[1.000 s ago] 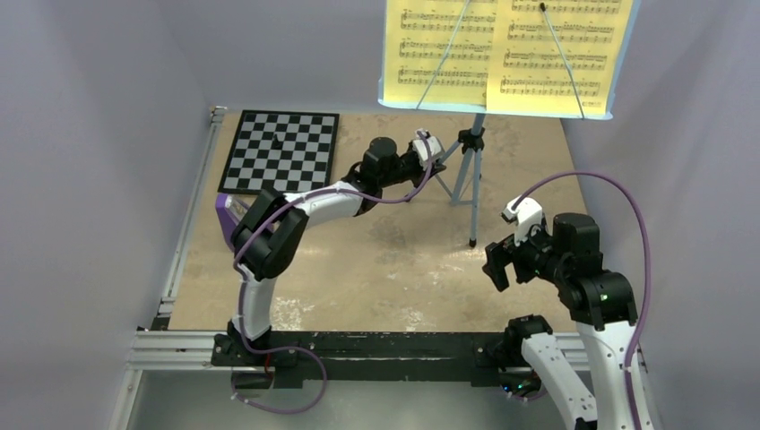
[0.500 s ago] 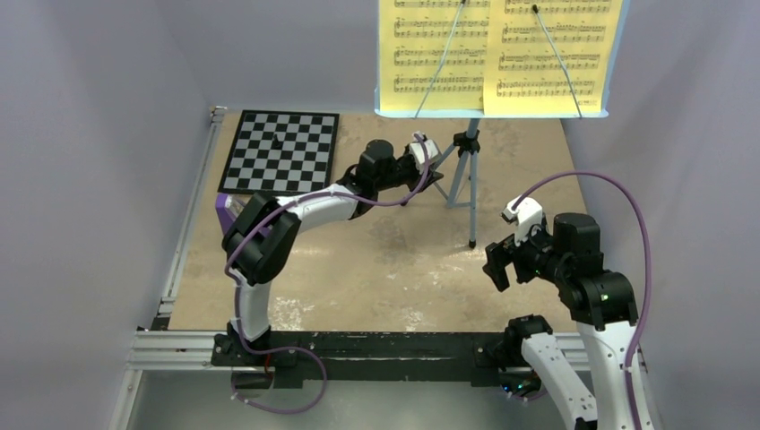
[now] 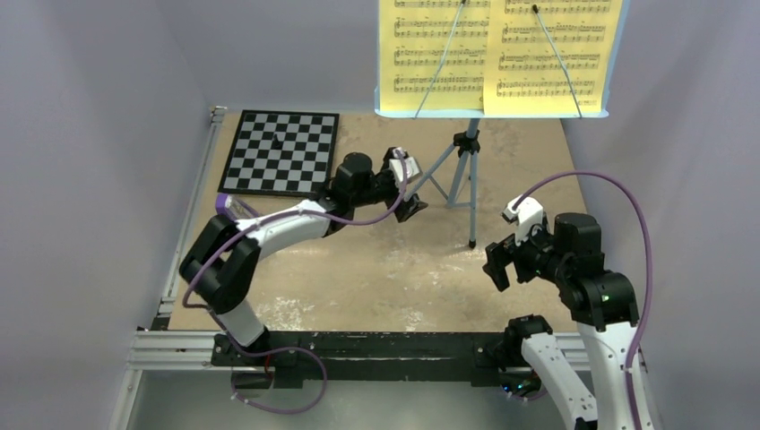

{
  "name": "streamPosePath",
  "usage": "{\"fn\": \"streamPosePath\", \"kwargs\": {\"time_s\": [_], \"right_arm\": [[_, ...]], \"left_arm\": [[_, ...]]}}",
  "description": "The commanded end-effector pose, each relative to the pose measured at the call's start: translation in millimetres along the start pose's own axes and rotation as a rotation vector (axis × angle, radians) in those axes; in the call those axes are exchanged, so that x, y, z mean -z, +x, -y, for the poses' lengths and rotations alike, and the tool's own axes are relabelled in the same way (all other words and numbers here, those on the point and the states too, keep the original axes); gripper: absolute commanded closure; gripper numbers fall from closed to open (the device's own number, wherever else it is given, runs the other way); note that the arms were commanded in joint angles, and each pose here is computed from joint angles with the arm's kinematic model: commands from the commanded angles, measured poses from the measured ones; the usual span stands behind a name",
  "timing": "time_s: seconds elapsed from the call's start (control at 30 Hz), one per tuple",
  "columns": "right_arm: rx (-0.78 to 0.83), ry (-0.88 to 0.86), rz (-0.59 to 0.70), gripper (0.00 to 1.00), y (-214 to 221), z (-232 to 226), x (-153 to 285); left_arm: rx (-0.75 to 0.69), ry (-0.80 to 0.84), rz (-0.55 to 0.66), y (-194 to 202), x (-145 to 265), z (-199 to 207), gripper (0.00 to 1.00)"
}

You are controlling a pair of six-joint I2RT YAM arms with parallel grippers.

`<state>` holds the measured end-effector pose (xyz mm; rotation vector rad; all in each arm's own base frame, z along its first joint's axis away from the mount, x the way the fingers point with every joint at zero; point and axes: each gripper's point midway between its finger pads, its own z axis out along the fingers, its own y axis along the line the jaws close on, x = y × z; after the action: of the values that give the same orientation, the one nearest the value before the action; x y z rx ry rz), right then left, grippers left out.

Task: Pack up the instrument practice props

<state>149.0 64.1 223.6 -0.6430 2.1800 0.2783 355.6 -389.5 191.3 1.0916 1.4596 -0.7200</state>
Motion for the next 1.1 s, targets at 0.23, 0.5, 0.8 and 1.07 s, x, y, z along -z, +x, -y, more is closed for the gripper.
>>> {"fn": "streamPosePath", "kwargs": {"time_s": [0.23, 0.5, 0.8, 1.07], "right_arm": [[0.05, -0.021, 0.148, 0.01, -41.4, -5.8, 19.8], [0.136, -0.047, 0.077, 0.02, -40.3, 0.4, 9.3], [0.121, -0.083, 0.052, 0.01, -32.2, -7.0, 9.8], [0.06, -0.103, 0.135, 0.01, -34.2, -18.8, 13.2]], "left_arm": [[-0.045, 0.128, -0.161, -13.8, 145.5, 62.1, 0.01], [-0.124, 0.154, -0.089, -117.9, 258.3, 75.7, 0.01], [-0.136, -0.118, 0.131, -260.9, 304.1, 15.4, 0.01], [-0.021, -0.117, 0.478, -395.1, 282.2, -55.2, 0.1]]}}
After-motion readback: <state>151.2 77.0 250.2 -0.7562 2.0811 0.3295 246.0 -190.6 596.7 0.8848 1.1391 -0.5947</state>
